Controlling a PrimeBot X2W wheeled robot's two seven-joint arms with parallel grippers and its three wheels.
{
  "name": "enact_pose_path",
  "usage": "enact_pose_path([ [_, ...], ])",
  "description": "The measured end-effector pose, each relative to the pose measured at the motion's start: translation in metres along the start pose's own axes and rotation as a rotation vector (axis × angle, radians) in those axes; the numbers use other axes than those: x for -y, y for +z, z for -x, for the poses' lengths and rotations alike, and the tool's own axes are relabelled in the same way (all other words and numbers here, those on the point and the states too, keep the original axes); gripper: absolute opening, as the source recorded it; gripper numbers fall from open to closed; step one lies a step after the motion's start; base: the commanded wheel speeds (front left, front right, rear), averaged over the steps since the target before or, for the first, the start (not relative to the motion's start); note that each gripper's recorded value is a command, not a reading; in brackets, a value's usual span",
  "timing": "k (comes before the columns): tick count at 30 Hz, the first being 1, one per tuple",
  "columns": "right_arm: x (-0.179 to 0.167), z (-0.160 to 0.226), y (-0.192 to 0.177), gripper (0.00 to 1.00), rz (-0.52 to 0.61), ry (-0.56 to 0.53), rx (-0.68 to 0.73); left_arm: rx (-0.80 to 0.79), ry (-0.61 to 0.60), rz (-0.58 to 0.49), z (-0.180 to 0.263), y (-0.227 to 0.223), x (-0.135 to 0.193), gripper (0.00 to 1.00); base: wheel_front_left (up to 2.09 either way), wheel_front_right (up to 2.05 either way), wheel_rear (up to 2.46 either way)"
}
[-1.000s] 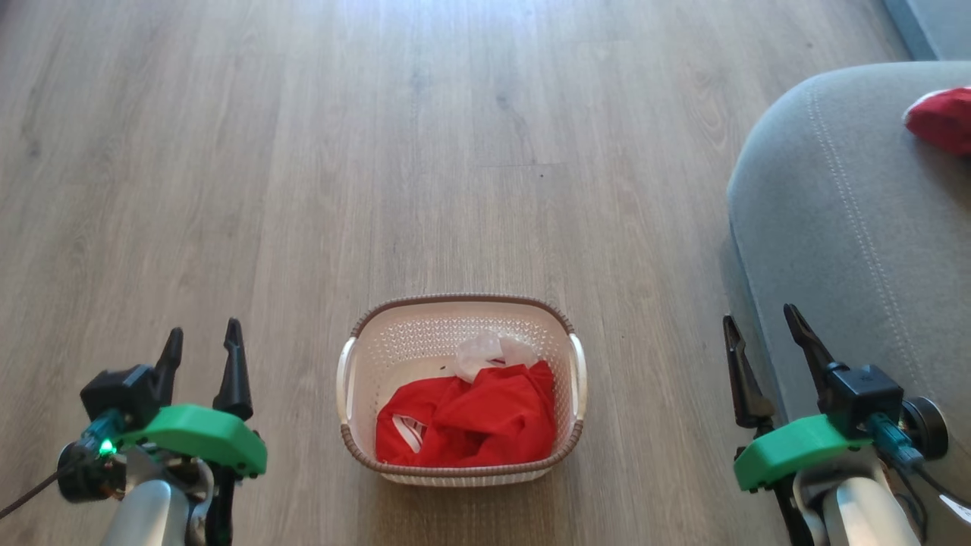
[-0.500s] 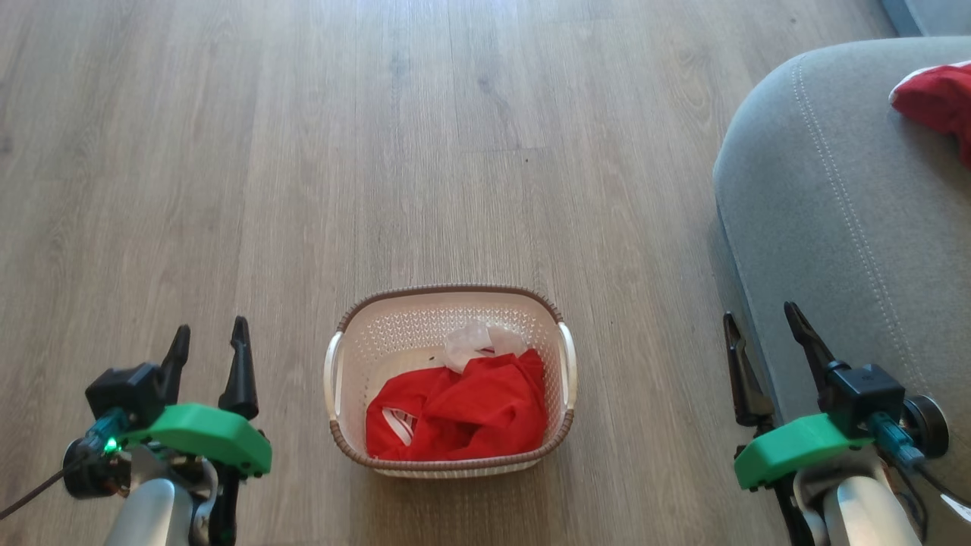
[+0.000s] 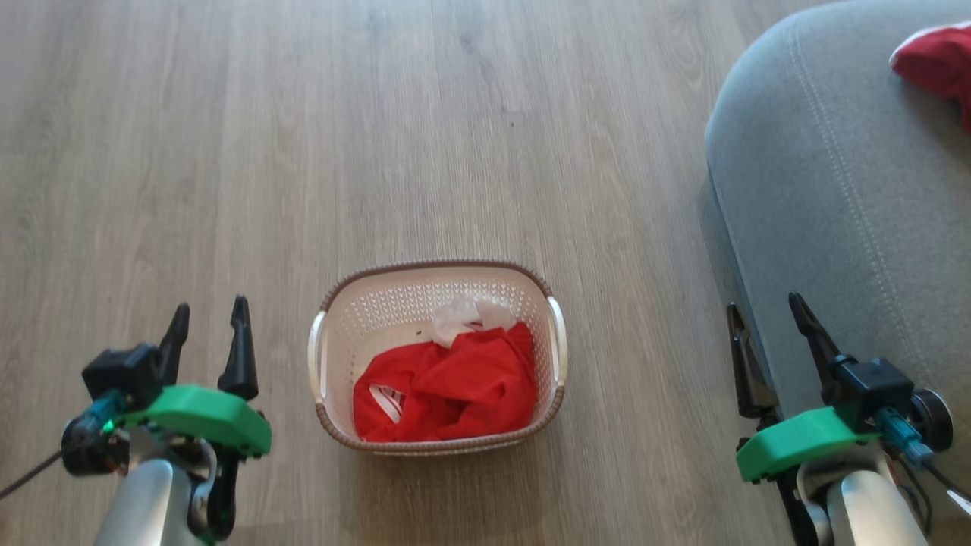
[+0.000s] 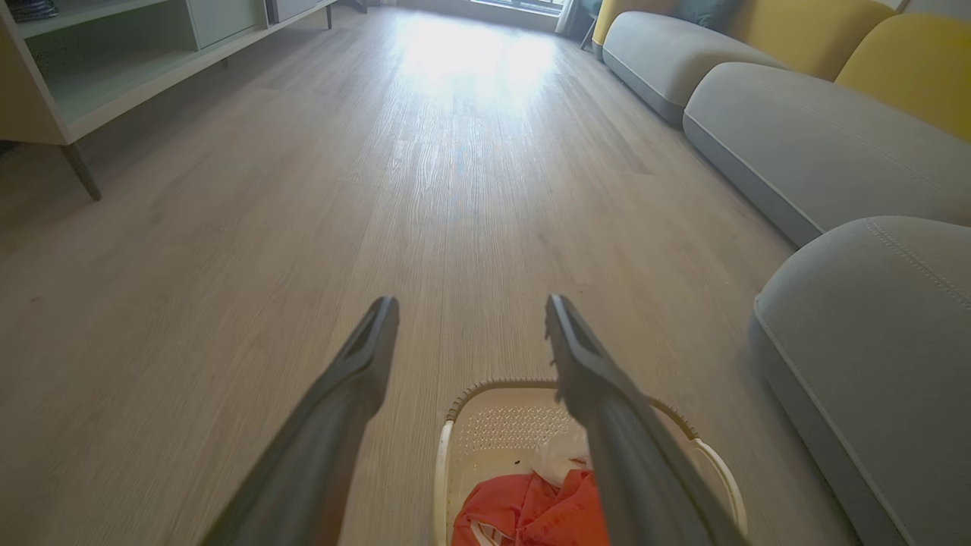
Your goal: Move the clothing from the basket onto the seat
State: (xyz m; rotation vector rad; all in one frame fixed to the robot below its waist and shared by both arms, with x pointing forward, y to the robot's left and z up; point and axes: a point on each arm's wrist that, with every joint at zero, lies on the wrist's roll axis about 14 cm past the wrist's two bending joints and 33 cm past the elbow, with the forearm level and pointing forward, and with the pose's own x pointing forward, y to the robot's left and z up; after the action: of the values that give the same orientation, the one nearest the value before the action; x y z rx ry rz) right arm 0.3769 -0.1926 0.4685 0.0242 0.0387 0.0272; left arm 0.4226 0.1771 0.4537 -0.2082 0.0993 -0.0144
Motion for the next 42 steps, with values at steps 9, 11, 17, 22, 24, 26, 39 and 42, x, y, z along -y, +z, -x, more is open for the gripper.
enact_pose_path([
  [9, 0.008, -0.019, -0.009, 1.00, 0.000, -0.019, -0.021, -0.026, -0.056, 0.003, -0.031, -0.013, 0.016, 1.00, 0.00, 0.00, 0.00],
  [11, 0.009, -0.024, -0.014, 1.00, 0.001, -0.023, -0.032, -0.034, -0.070, 0.008, -0.038, -0.018, 0.019, 1.00, 0.00, 0.00, 0.00],
  [17, 0.013, -0.045, -0.027, 1.00, -0.008, -0.031, -0.053, -0.043, -0.100, 0.016, -0.071, -0.029, 0.024, 1.00, 0.00, 0.00, 0.00],
  [22, 0.015, -0.069, -0.043, 1.00, -0.011, -0.032, -0.070, -0.074, -0.128, 0.022, -0.097, -0.050, 0.029, 1.00, 0.00, 0.00, 0.00],
  [24, 0.015, -0.078, -0.051, 1.00, -0.010, -0.032, -0.082, -0.092, -0.137, 0.024, -0.108, -0.061, 0.030, 1.00, 0.00, 0.00, 0.00],
  [26, 0.015, -0.086, -0.061, 1.00, -0.009, -0.029, -0.095, -0.108, -0.137, 0.025, -0.118, -0.073, 0.029, 1.00, 0.00, 0.00, 0.00],
  [39, 0.019, -0.116, -0.112, 1.00, 0.003, -0.025, -0.166, -0.256, -0.232, 0.003, -0.148, -0.158, 0.046, 1.00, 0.00, 0.00, 0.00],
  [42, 0.024, -0.113, -0.116, 1.00, 0.002, -0.039, -0.178, -0.333, -0.285, -0.016, -0.141, -0.183, 0.061, 1.00, 0.00, 0.00, 0.00],
])
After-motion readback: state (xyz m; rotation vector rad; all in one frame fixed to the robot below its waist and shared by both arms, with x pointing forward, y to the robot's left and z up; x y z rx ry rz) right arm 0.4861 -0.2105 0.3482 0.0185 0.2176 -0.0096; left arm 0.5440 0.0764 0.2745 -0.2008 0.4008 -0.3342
